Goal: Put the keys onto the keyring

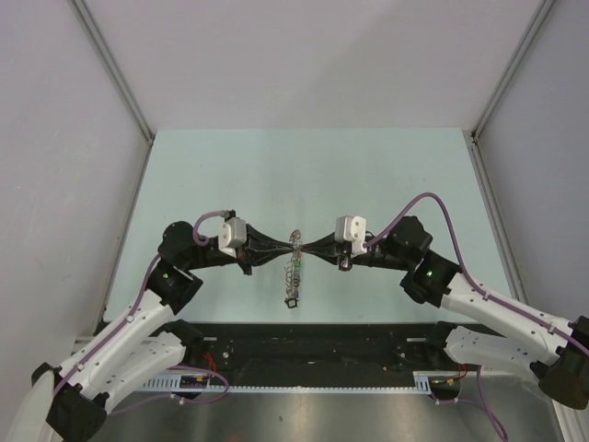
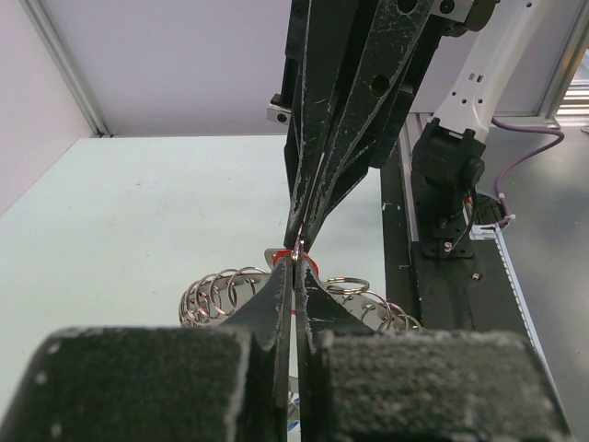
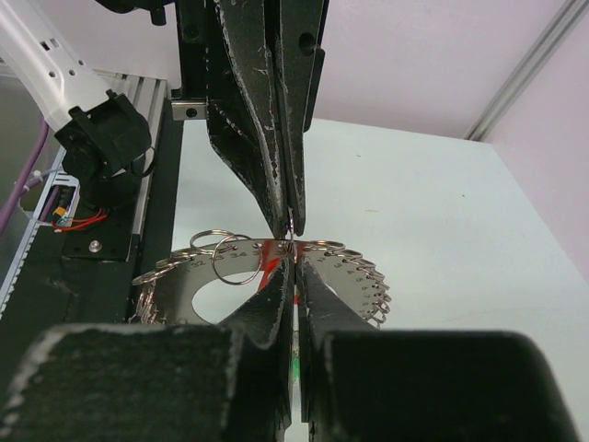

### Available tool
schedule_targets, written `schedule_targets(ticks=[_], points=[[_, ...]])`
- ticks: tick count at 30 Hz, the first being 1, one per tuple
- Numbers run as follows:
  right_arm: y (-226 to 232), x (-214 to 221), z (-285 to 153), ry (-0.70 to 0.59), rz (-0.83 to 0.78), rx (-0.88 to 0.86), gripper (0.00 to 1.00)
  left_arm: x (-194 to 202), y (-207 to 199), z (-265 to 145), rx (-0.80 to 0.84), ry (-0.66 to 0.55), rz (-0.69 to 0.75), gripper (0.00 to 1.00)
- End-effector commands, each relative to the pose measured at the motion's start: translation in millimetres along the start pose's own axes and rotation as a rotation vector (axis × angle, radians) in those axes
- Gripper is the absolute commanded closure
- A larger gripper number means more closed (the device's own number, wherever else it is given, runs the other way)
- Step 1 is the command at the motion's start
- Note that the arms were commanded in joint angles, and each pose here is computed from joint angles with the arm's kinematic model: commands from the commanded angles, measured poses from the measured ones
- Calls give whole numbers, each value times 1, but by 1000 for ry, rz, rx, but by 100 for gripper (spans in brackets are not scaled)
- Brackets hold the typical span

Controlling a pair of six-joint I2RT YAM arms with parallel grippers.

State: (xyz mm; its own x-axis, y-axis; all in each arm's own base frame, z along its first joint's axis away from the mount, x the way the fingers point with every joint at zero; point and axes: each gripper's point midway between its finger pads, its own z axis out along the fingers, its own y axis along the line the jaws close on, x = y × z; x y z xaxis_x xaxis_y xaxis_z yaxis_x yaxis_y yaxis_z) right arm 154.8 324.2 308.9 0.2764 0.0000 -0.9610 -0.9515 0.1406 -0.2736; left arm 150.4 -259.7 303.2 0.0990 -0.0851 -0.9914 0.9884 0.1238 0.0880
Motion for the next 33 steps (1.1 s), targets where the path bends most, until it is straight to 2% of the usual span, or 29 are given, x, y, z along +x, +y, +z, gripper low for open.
schedule_targets(ticks=[1, 15, 33], points=[[1, -20, 4, -67, -15, -14, 100, -22, -1, 1, 6, -55, 75, 100], [-13, -15, -9, -22, -6, 66, 100, -24, 3, -3, -32, -52, 105, 100], [-6, -16, -3, -37, 8, 8, 100, -22, 2, -2, -18, -51, 101, 100]])
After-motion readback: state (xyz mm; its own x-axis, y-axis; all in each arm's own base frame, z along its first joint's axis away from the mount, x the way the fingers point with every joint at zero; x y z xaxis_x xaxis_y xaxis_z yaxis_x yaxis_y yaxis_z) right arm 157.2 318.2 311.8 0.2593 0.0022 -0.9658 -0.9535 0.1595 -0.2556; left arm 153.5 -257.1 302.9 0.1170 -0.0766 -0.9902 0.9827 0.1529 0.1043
